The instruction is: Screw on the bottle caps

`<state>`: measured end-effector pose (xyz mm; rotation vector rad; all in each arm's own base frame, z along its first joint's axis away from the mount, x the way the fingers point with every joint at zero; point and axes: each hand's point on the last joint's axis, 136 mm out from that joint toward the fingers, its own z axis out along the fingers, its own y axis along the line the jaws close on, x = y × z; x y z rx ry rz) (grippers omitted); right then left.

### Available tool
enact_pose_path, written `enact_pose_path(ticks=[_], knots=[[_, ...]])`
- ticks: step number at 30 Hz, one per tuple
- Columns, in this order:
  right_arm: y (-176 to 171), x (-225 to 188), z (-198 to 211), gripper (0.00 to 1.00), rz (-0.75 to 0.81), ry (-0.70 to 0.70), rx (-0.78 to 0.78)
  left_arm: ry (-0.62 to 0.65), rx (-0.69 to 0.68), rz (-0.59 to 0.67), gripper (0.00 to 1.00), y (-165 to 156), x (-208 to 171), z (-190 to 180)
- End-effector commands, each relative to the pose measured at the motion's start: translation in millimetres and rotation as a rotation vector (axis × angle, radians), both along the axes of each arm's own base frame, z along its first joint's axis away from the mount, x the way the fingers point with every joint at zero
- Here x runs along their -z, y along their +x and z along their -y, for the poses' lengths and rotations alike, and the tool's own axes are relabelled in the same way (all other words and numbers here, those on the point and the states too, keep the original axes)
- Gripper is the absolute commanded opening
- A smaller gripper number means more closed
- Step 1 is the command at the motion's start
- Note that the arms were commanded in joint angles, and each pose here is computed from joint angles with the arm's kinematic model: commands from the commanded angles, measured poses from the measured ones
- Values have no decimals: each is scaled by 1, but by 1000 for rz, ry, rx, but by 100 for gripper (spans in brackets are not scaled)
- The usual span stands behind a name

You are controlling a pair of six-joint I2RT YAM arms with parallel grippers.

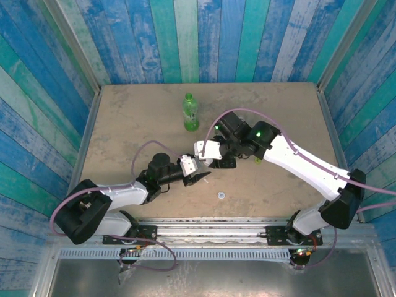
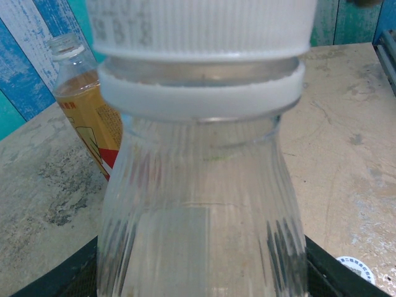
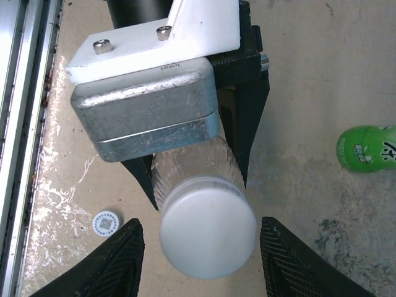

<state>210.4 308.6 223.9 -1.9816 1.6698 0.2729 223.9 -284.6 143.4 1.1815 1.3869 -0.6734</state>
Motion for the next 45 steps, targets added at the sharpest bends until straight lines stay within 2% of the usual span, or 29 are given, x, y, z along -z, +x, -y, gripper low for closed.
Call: enact_pose_path(ticks=[1, 4, 10, 13, 16, 19, 23, 25, 27, 30, 33, 34, 38, 42, 45], knots=[[-1, 1, 2, 50, 15, -35, -29, -33, 21, 47, 31, -3, -19, 3], [-1, 3, 3, 44, 8, -41, -28, -33, 24, 46, 31, -3, -19, 3], [-1, 7, 4, 43, -1, -54, -16, -40, 18, 47, 31, -2, -21, 3], [6, 4, 3, 39, -18, -43, 75, -84, -15, 87, 31, 2, -38, 0], [14, 7, 4, 40, -50, -24, 211, -120, -72, 118, 31, 12, -51, -2], [28, 12, 7, 38, -67, 31, 413, -149, -127, 157, 31, 24, -63, -3], [39, 3, 7, 37, -137, 161, 663, -130, -176, 202, 32, 36, -66, 2], [50, 0, 14, 34, -156, 219, 841, -109, -218, 234, 32, 42, -67, 1], [56, 2, 18, 30, -249, 284, 1040, -80, -255, 257, 31, 48, -64, 1], [56, 6, 16, 26, -370, 331, 1159, -41, -285, 278, 31, 52, -60, 1], [54, 7, 15, 34, -381, 330, 1132, -39, -287, 270, 31, 51, -56, 0], [53, 6, 15, 40, -363, 323, 1090, -31, -281, 263, 32, 50, -54, 0], [41, -6, 15, 62, -222, 275, 790, -17, -254, 255, 32, 43, -50, -1], [32, -25, 27, 68, -33, 247, 551, 18, -207, 241, 33, 35, -45, 2], [14, -33, 28, 72, 44, 233, 344, 63, -170, 234, 33, 29, -34, 2]])
